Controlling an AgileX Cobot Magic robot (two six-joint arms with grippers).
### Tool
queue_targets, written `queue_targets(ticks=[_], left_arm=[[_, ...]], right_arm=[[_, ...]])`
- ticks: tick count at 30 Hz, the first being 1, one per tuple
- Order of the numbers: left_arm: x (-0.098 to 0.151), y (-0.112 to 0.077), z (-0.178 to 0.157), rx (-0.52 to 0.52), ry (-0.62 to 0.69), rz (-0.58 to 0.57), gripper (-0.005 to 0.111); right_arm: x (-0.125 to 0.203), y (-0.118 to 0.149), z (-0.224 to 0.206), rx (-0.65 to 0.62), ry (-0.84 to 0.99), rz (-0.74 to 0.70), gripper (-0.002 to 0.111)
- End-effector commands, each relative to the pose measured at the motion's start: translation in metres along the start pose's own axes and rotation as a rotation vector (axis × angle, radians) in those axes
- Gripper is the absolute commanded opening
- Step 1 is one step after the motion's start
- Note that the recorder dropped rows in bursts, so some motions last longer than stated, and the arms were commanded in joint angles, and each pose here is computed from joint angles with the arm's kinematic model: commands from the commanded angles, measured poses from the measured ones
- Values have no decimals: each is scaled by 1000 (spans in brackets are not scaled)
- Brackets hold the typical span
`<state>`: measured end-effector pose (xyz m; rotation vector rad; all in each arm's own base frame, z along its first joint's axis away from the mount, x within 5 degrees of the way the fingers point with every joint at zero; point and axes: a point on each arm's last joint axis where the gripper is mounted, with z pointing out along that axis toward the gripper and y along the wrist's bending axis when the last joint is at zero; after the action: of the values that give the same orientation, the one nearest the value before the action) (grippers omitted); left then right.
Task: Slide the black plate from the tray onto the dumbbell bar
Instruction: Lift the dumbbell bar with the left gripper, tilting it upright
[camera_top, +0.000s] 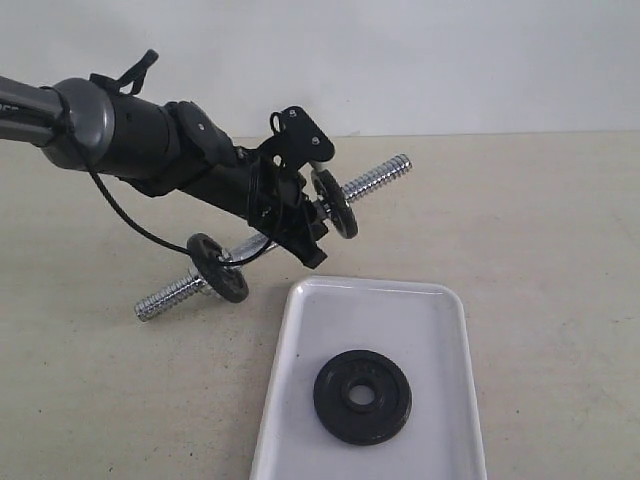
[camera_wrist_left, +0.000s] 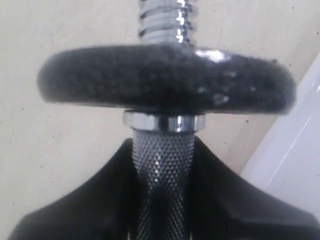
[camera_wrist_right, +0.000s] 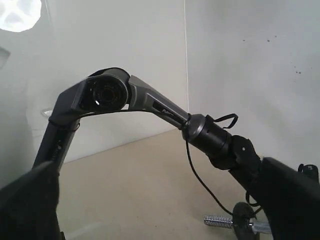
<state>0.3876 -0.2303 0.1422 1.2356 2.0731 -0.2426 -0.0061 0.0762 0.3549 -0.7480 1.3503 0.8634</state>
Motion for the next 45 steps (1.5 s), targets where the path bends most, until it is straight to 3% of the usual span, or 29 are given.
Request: queue_targets(ticks=[1, 12, 22, 31, 45], left_arm=[[-26, 10, -23, -79, -95, -5, 4], [-28, 5, -29, -7, -80, 19, 4], [-36, 18, -65, 22, -109, 24, 4], [-5, 27, -66, 39, -7, -11, 4], [23, 13, -58, 91, 72, -37, 4]], right_arm=[[0, 2, 1, -26, 14, 6, 105], [1, 3, 1, -41, 23, 21, 105], [1, 3, 1, -41, 23, 21, 105], [1, 3, 1, -41, 23, 17, 105], [13, -6, 3, 0, 30, 11, 105]])
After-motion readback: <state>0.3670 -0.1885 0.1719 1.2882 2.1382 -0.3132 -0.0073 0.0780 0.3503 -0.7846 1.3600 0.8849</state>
